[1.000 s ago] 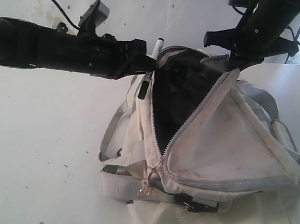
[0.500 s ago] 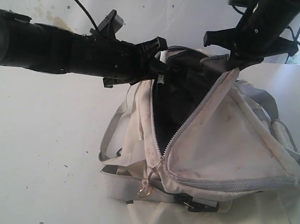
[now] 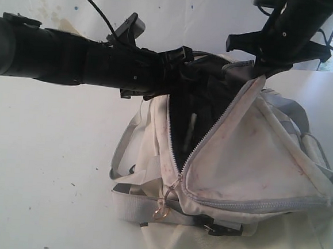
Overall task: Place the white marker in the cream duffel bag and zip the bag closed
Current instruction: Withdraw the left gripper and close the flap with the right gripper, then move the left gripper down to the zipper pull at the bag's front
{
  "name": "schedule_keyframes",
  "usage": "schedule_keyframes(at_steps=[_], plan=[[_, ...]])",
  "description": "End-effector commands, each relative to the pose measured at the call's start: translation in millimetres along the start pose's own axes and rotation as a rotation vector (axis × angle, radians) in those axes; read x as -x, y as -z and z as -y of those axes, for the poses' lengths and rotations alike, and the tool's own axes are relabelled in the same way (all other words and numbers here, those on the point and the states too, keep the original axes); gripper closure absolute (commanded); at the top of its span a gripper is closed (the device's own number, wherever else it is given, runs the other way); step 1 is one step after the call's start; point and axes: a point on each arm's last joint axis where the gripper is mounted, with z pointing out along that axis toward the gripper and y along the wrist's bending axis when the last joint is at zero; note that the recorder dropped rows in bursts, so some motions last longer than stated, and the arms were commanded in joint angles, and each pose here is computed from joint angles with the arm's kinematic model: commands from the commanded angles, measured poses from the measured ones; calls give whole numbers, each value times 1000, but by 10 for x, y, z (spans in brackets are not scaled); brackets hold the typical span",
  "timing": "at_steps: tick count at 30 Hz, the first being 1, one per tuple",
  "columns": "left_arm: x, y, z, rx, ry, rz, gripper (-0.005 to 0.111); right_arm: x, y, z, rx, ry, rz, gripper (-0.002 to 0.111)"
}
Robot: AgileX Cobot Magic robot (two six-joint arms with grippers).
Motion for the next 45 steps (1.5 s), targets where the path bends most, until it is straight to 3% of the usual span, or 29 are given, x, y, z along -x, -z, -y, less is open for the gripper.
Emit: schedule_keyframes(at_steps=[1,4,10,13,18,22,27,33,39,45], plan=[[16,3,39,-12,-14,3,35,20,67,32,-3,8,26,108],[13,22,59,-15,-48,-8,34,19,67,27,2,5,25,108],[92,200,138,68,-249,-5,34,18,67,23,7,2,24,108],[152,309,201,103,-255,20,34,27,68,-6,39,-14,34,108],[180,463,262,166,-399,-10,34,60,75,-79,122,-61,66,108],[162,534,198,250,-500,-86,34,105,85,-119,170,-90,113,108],[155,649,-6,337,-479,-226,34,191,109,-164,230,-131,203,106],[109,754,-131,351,-425,-369,34,236,48,-172,241,-145,238,81],[32,804,-169,370,-443,-481,34,220,-109,-206,277,-186,185,51],[-44,886,-210,406,-479,-613,34,178,-109,-226,295,-195,135,47]])
